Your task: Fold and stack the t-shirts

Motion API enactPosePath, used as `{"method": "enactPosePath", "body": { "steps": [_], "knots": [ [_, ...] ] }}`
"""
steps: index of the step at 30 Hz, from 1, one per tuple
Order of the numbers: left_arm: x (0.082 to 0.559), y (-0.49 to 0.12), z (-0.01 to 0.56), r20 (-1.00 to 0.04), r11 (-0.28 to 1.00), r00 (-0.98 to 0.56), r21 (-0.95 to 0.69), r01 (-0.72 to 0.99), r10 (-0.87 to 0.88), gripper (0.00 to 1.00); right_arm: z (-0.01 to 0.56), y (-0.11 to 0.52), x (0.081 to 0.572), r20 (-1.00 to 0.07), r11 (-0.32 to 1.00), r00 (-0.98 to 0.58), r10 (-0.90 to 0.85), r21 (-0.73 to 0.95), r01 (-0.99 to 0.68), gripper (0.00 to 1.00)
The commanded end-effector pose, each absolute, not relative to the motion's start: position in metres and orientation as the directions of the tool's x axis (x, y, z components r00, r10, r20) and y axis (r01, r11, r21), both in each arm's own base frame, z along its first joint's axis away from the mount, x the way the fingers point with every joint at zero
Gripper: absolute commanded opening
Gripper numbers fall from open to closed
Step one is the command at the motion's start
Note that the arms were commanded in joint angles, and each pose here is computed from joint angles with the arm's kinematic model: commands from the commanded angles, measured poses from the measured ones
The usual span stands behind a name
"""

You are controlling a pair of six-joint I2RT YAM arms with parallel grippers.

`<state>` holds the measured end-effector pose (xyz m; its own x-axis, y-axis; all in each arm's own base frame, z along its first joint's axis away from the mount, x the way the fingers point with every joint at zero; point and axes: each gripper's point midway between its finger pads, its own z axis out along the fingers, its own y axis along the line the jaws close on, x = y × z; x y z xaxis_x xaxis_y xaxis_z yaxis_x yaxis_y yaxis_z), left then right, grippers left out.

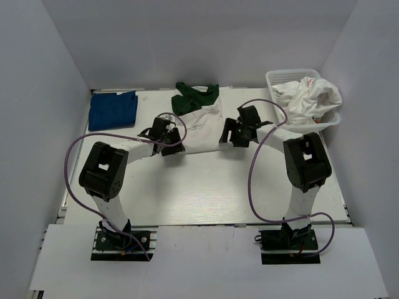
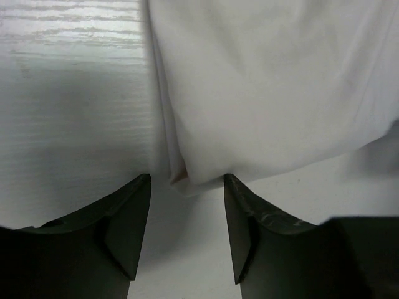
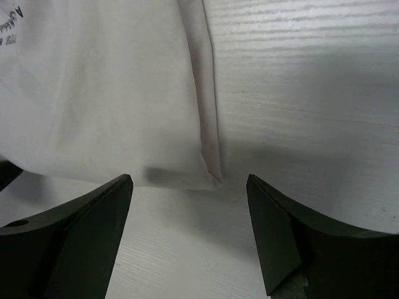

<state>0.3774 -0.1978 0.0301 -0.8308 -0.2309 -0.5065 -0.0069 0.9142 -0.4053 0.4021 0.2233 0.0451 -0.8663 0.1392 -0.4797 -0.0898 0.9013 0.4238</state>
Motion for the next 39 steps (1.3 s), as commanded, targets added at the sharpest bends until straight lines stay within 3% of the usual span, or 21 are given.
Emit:
{"method": "enactPosePath", "body": {
  "steps": [1, 5, 8, 11, 12, 14, 15, 16, 23, 24, 30, 34, 39],
  "knots": [
    [0.376, -0.206, 0.023, -0.483, 0.912, -0.849, -0.411, 0.002, -0.215, 0.60, 0.041, 0.228, 0.398, -0.453, 0.873, -0.876, 0.164, 0.480, -0.085, 0.79],
    [0.375, -0.209, 0.020, -0.468, 0.905, -0.856, -0.425, 0.001, -0.219, 0.42, 0.028, 0.229, 0.388, -0.421, 0.867, -0.891, 0.169, 0.493, -0.068, 0.72],
    [0.369, -0.208, 0.013, -0.455, 0.905, -0.864, -0.426, -0.001, -0.215, 0.34, 0.022, 0.228, 0.384, -0.410, 0.866, -0.896, 0.174, 0.497, -0.059, 0.68],
    [0.368, -0.208, 0.012, -0.456, 0.904, -0.864, -0.427, 0.000, -0.215, 0.24, 0.018, 0.224, 0.390, -0.442, 0.875, -0.876, 0.196, 0.483, -0.048, 0.56],
    [0.368, -0.208, 0.012, -0.456, 0.904, -0.864, -0.427, 0.000, -0.215, 0.16, 0.016, 0.223, 0.390, -0.433, 0.875, -0.878, 0.202, 0.483, -0.037, 0.41],
    [0.374, -0.212, 0.020, -0.468, 0.897, -0.856, -0.441, 0.013, -0.218, 0.07, 0.016, 0.224, 0.391, -0.430, 0.870, -0.878, 0.211, 0.491, -0.031, 0.24],
    [0.372, -0.211, 0.018, -0.460, 0.900, -0.862, -0.437, 0.008, -0.215, 0.00, 0.014, 0.225, 0.389, -0.425, 0.867, -0.881, 0.209, 0.496, -0.033, 0.08],
    [0.374, -0.215, 0.022, -0.464, 0.894, -0.862, -0.447, 0.027, -0.206, 0.00, 0.016, 0.227, 0.385, -0.415, 0.859, -0.886, 0.207, 0.510, -0.038, 0.02],
    [0.326, -0.227, 0.066, -0.471, 0.824, -0.870, -0.545, 0.154, -0.149, 0.00, 0.065, 0.216, 0.356, -0.508, 0.837, -0.820, 0.262, 0.543, -0.069, 0.00],
    [0.319, -0.230, 0.077, -0.485, 0.811, -0.863, -0.557, 0.180, -0.142, 0.00, 0.098, 0.212, 0.352, -0.560, 0.825, -0.778, 0.285, 0.557, -0.099, 0.00],
    [0.266, -0.231, 0.149, -0.563, 0.740, -0.816, -0.604, 0.298, -0.131, 0.00, 0.122, 0.179, 0.296, -0.566, 0.866, -0.777, 0.274, 0.496, -0.056, 0.00],
    [0.234, -0.232, 0.181, -0.581, 0.676, -0.798, -0.654, 0.339, -0.161, 0.00, 0.166, 0.181, 0.260, -0.613, 0.820, -0.743, 0.268, 0.551, -0.158, 0.00],
    [0.218, -0.231, 0.223, -0.629, 0.620, -0.754, -0.673, 0.404, -0.191, 0.00, 0.218, 0.190, 0.248, -0.664, 0.758, -0.692, 0.285, 0.597, -0.261, 0.00]
  ]
}}
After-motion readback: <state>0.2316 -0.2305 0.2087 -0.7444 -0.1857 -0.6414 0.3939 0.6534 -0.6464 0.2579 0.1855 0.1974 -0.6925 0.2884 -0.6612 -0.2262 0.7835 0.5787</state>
